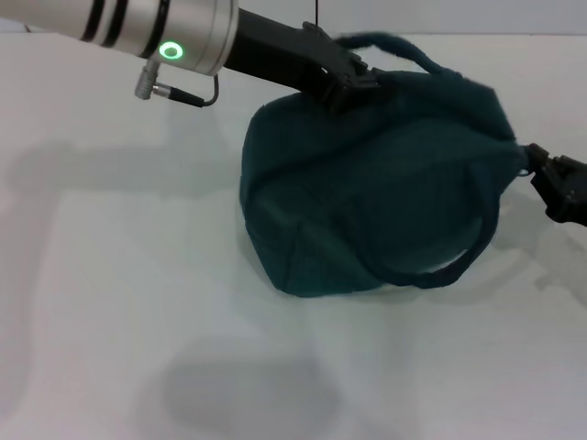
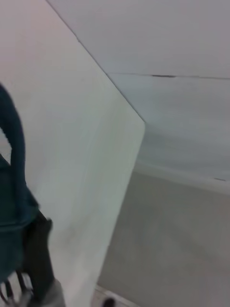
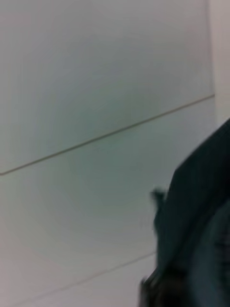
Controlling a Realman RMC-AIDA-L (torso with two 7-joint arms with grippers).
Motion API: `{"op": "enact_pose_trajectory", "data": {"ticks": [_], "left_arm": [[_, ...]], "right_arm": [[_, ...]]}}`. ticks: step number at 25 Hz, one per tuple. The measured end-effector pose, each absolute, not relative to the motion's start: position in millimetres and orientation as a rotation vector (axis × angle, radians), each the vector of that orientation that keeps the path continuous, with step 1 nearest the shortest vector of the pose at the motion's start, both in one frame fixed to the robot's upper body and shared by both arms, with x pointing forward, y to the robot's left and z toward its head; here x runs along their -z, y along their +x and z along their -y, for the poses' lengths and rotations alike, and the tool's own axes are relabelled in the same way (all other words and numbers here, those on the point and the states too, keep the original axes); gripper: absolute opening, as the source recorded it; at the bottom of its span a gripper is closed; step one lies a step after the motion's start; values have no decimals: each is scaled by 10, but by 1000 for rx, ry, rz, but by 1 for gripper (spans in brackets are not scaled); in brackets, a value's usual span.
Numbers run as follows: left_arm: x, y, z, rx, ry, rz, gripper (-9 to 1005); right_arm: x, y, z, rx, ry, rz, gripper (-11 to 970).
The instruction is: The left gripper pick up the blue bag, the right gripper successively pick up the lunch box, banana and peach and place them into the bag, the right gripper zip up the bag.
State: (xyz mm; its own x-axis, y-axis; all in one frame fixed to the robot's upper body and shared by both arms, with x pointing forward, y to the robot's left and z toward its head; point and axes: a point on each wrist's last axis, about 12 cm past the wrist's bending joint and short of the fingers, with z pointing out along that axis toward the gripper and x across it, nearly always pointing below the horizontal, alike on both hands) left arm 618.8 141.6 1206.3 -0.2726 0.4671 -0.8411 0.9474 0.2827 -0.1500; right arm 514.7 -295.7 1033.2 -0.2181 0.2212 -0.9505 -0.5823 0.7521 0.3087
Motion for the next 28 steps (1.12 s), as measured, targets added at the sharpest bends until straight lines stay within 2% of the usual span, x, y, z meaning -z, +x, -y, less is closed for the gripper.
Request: {"op": "enact_pose_trajectory", "data": {"ticks": [4,18,23,28], "left_arm": [[-12101,6185,-1535,984,1218,-1868,42],[-12019,6157,-1575,1019,1201,-1890,43],[-12002,6143,-1549,1036,1191,-1884,69],[-12007,6118,-1563,1075,1163,-1837,154]], "right_arm": [[-10280,5196,2938,-727,-295,-1684,18],[-10276,5109,2917,-774,-298,-1664,17],[-10302,5042,2923,-808,-291,-1626,17],[-10292,5016,2965,-809,-259,-1631,67]]}}
